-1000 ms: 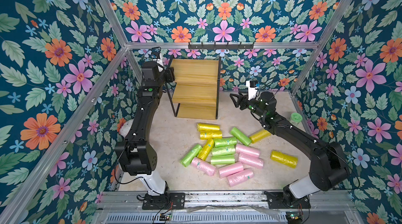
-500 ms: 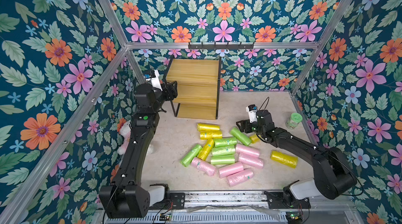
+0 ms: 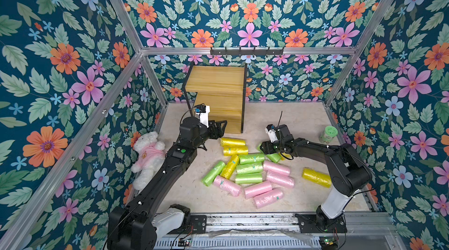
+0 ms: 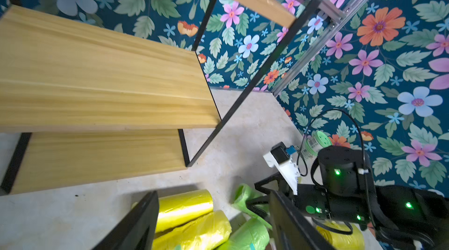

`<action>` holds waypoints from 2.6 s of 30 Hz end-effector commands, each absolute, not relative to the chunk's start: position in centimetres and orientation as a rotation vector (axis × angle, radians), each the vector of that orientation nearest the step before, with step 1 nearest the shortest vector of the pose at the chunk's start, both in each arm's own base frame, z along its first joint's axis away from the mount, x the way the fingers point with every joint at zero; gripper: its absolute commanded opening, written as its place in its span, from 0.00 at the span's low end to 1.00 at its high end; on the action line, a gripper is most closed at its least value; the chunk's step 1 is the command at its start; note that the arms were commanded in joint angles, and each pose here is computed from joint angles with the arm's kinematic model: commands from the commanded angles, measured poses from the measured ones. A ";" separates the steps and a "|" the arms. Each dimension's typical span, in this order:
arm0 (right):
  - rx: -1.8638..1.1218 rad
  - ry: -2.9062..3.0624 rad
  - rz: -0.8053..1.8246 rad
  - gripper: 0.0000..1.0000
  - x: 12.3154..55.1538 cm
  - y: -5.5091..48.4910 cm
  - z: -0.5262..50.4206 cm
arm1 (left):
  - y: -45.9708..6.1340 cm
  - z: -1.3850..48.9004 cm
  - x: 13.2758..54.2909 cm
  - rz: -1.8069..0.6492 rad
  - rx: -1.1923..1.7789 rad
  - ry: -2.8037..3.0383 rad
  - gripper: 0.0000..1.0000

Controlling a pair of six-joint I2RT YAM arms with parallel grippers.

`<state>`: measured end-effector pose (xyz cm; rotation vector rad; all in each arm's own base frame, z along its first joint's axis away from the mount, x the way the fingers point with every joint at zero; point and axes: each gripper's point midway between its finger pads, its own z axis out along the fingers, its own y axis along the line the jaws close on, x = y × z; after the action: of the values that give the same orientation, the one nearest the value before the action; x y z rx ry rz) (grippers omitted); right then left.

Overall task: Sort the rolls of trash bags by color and place them on the shelf
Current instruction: Adjust the shelf at the center of the board, then pick up the roll of trash bags from the center of the board.

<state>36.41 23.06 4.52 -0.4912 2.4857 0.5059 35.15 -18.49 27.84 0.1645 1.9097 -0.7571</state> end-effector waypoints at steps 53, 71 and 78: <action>0.184 1.218 1.638 0.38 32.4 26.6 43.9 | -31.5 37.3 28.0 -1.604 0.310 1.385 0.98; 0.202 1.241 1.641 0.46 33.6 27.7 42.5 | -32.5 38.9 28.3 -1.587 0.365 1.309 0.31; 0.165 1.266 1.521 0.81 34.1 26.2 41.8 | -30.5 38.5 30.0 -1.356 0.393 1.412 0.24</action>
<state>34.47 26.81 41.06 0.2206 1.2927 1.5801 29.13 -31.44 38.60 0.3651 1.3947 -1.4857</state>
